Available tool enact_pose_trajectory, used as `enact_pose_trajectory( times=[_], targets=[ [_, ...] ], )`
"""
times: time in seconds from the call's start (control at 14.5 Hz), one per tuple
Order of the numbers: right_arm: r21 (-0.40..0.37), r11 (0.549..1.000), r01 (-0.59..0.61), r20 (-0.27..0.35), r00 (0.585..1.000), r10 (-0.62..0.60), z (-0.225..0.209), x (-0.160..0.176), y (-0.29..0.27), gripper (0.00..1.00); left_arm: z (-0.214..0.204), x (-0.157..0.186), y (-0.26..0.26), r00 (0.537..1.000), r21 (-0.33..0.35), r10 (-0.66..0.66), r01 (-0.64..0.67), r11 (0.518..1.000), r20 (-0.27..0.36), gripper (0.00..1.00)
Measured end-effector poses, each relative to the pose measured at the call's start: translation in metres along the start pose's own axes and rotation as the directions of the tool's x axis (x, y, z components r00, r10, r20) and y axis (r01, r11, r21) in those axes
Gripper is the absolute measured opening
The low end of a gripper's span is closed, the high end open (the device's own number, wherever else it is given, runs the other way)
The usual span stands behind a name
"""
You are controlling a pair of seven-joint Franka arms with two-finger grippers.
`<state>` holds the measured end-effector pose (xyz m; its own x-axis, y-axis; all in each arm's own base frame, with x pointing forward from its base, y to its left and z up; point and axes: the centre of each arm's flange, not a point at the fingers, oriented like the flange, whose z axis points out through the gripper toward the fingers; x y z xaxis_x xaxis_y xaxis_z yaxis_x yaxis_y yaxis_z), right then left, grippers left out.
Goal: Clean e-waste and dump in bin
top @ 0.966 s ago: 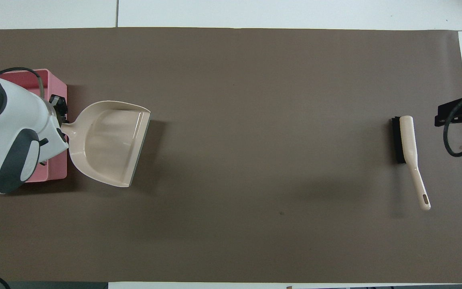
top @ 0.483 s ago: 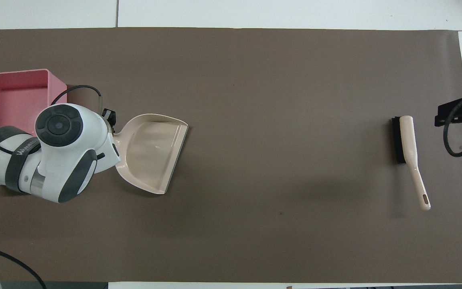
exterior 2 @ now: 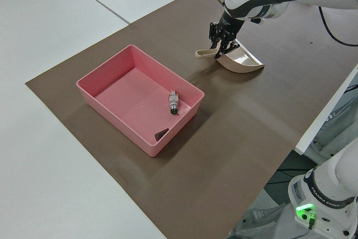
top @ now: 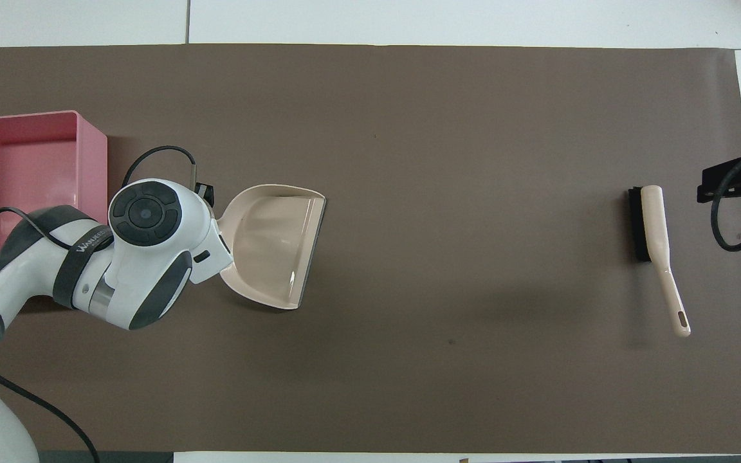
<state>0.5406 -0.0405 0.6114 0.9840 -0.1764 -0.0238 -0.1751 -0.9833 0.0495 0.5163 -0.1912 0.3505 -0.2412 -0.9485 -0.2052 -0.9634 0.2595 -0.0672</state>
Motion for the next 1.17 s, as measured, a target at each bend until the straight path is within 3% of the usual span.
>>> enact_pose_trajectory(
  times=[0.48,0.55,0.9,0.97,1.17],
  targets=[
    [0.000,1.000,0.000,0.000,1.000,0.000,0.000,0.000,0.000,1.00,0.001,-0.003,0.003,0.993,-0.026,-0.114,0.114,0.993,0.013,0.33],
    [0.000,1.000,0.000,0.000,1.000,0.000,0.000,0.000,0.000,1.00,0.002,-0.002,0.003,0.993,-0.027,-0.121,0.121,0.992,0.013,0.38],
    [0.000,1.000,0.000,0.000,1.000,0.000,0.000,0.000,0.000,1.00,-0.006,-0.011,-0.001,0.986,-0.056,-0.165,0.166,0.984,0.034,0.95],
    [0.000,1.000,0.000,0.000,1.000,0.000,0.000,0.000,0.000,1.00,-0.012,-0.021,-0.005,0.981,-0.061,-0.191,0.194,0.979,0.038,0.99],
    [0.000,1.000,0.000,0.000,1.000,0.000,0.000,0.000,0.000,1.00,-0.027,-0.070,-0.020,0.950,-0.061,-0.311,0.311,0.948,0.010,0.99]
  ],
)
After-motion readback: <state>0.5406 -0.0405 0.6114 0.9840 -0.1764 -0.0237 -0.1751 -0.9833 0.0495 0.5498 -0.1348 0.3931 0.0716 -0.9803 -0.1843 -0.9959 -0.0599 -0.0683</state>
